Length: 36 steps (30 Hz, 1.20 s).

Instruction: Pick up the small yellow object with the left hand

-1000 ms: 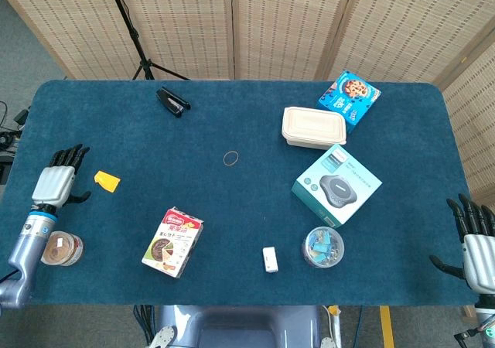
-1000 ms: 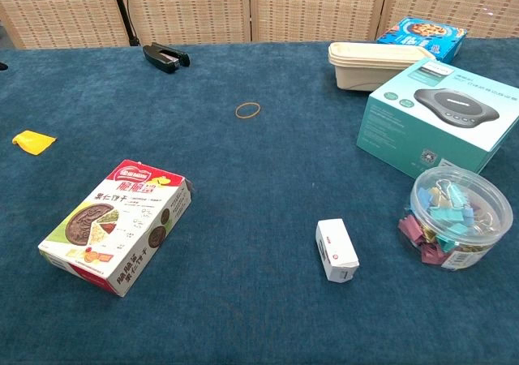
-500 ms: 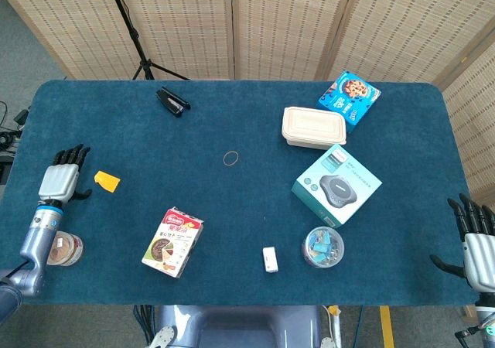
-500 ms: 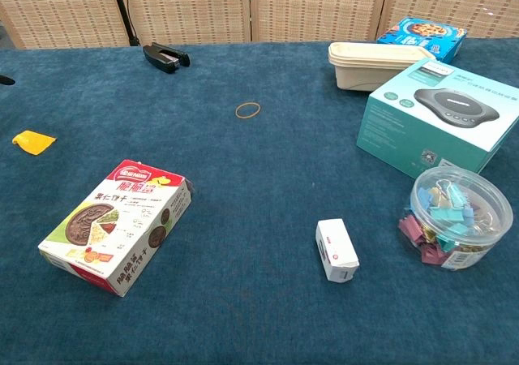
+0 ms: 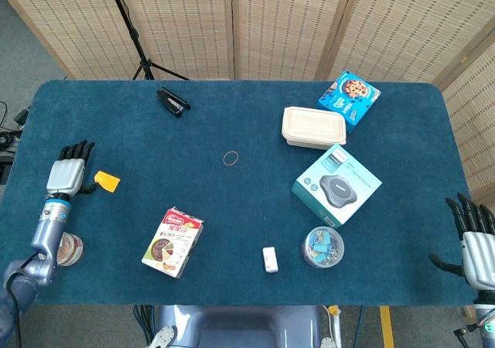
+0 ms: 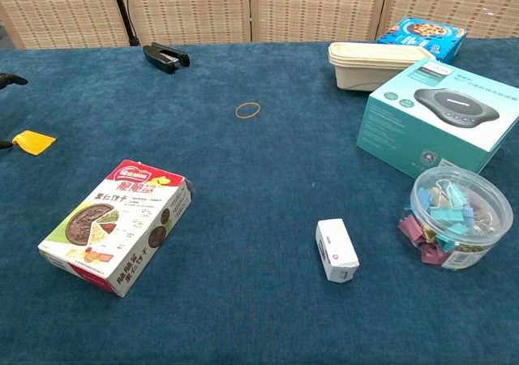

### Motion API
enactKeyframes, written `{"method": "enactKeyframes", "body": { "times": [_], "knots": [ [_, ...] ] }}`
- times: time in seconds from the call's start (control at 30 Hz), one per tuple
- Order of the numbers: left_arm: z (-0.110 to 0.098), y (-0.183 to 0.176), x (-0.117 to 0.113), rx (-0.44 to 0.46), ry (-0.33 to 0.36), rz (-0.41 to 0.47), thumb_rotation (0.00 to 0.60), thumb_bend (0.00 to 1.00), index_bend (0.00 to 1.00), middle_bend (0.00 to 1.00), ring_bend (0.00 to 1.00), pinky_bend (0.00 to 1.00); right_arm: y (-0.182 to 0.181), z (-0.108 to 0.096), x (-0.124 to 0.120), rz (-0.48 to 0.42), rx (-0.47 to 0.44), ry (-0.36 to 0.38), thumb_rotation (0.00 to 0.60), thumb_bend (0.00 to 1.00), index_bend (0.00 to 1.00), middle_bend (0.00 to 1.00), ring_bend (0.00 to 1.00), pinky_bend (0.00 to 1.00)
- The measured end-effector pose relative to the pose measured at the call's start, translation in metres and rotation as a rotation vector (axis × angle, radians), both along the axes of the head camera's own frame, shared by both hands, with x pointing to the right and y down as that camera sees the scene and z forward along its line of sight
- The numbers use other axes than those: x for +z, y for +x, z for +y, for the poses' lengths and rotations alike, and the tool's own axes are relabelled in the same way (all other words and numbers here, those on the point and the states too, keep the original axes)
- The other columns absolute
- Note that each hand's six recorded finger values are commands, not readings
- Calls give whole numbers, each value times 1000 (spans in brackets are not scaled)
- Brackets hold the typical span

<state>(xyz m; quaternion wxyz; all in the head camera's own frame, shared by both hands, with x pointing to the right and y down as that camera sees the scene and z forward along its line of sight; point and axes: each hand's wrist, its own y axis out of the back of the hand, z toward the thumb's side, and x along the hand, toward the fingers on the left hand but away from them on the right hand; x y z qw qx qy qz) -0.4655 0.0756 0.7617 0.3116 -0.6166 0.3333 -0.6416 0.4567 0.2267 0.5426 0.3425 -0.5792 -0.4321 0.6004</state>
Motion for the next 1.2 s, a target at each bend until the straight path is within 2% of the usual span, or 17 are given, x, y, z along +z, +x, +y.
{"method": "enactKeyframes", "body": {
  "times": [0.27,0.57,0.67,0.8,0.87,1.0,1.2],
  "knots": [
    [-1,6,8,3,-24,-14,600,232,65,0,0,0,1,0,2,1,3,-7,600,0,0,0,0,0],
    [-7,14,10,10,-18,-10,600,244,109,0,0,0,1,-1,5,-1,5,-18,600,0,0,0,0,0],
    [-8,17,11,14,-19,-6,600,247,168,0,0,0,1,-1,5,-2,6,-19,600,0,0,0,0,0],
    [-6,16,12,31,-27,-20,600,255,374,0,0,0,1,-1,5,-7,9,-20,600,0,0,0,0,0],
    [-6,15,10,37,-26,-24,600,264,429,0,0,0,1,-1,5,-9,8,-20,600,0,0,0,0,0],
    [-4,12,9,43,-25,-26,600,285,472,0,0,0,0,-1,4,-12,4,-18,600,0,0,0,0,0],
    [-2,10,9,50,-29,-33,600,294,476,0,0,0,0,0,3,-16,2,-18,600,0,0,0,0,0]
  ]
}}
